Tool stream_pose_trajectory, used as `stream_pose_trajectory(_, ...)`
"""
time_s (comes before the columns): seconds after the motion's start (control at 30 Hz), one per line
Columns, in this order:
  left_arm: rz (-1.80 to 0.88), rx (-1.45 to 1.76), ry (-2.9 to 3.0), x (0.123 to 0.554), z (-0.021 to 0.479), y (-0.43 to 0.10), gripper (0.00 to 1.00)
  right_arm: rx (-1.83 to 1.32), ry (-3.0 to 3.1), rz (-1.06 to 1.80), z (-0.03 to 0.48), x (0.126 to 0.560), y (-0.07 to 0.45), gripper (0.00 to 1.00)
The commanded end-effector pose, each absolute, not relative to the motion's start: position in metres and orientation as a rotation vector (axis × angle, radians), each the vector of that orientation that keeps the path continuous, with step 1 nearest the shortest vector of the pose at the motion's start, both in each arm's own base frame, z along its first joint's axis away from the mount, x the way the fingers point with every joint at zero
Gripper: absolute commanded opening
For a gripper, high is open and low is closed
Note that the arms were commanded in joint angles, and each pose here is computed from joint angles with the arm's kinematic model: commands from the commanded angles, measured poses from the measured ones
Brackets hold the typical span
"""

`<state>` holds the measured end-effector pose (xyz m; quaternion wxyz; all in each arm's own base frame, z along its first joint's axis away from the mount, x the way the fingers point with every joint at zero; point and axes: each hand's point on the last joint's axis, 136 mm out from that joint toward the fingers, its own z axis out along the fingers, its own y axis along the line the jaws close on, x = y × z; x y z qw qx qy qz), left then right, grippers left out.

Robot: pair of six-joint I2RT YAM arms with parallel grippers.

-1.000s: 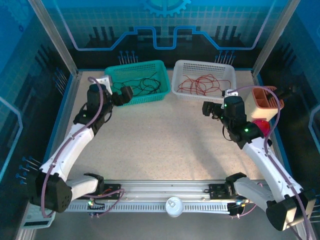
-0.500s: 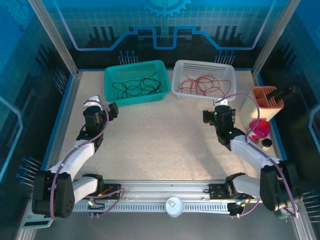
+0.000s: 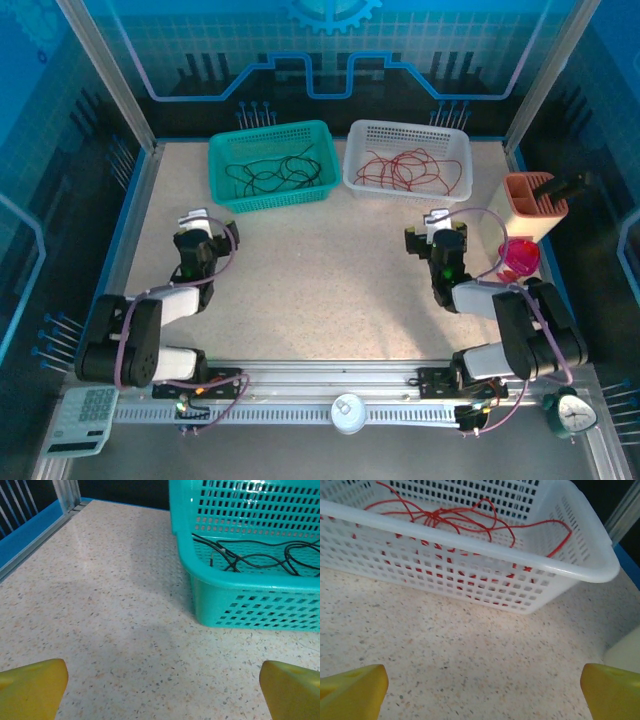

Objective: Untangle the cables

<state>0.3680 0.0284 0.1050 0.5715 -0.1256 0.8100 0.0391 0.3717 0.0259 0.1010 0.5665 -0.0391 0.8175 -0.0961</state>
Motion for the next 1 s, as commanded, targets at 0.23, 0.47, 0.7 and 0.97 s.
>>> stream_pose_trajectory(0.23,0.017,-0.143,1.794,0.384,0.104,0.009,0.99,-0.099,1.911,-0.048,0.098,0.399,0.021,1.00)
stream_pose_trajectory(0.47,0.003,-0.128,1.892,0.398,0.096,0.005,0.99,-0.097,1.910,-0.031,0.099,0.399,0.021,1.00)
stream_pose_trajectory(0.7,0.001,-0.127,1.891,0.399,0.096,0.005,0.99,-0.101,1.910,-0.031,0.098,0.399,0.022,1.00)
stream_pose_trajectory(0.97,0.001,-0.129,1.892,0.399,0.096,0.005,0.99,-0.101,1.911,-0.022,0.098,0.399,0.022,1.00)
